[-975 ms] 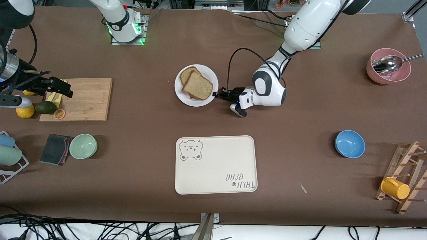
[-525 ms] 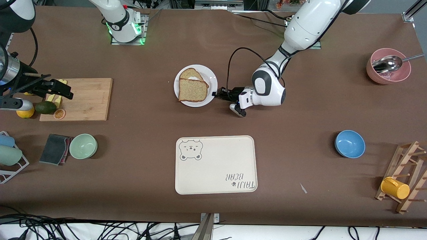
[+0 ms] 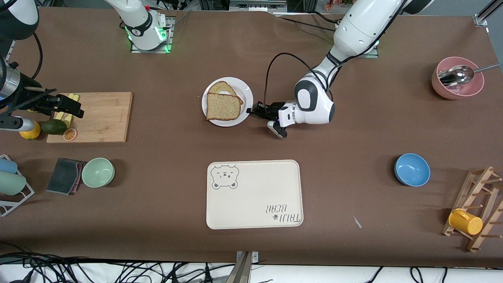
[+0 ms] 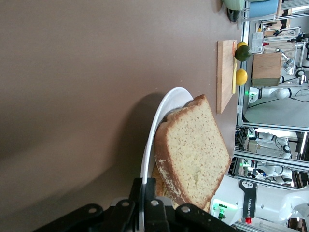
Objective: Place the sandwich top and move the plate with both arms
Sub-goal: 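Slide the plate with the left gripper onto the white tray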
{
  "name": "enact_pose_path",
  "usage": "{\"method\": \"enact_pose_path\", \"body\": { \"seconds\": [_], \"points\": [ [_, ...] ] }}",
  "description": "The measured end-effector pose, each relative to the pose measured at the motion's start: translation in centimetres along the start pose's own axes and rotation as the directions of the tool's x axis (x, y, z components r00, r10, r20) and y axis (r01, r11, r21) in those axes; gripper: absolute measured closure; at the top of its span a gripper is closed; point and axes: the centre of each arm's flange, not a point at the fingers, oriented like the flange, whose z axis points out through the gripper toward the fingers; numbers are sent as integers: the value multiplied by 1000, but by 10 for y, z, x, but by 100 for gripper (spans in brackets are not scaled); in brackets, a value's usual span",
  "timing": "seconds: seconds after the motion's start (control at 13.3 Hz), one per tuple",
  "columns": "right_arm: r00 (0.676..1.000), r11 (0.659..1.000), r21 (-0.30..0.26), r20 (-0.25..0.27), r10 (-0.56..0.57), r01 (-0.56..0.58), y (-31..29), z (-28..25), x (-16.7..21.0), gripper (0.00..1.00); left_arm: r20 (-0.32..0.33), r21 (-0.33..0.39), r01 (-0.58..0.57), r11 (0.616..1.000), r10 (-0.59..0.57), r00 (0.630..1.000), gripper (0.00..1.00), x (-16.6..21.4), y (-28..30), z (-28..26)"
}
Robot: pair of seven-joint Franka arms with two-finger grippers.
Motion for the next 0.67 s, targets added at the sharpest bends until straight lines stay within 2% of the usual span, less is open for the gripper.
{"method": "enact_pose_path", "body": {
  "seconds": [0.3, 0.67],
  "points": [
    [1000, 1000, -1, 4, 0, 0, 0, 3, 1, 0, -22, 4, -78, 997, 78, 997, 95, 8, 4, -10],
    [1000, 1000, -2, 8, 1, -1, 4, 5, 2, 0, -103, -1, -146, 989, 145, 984, 95, 44, 13, -41]
  ]
}}
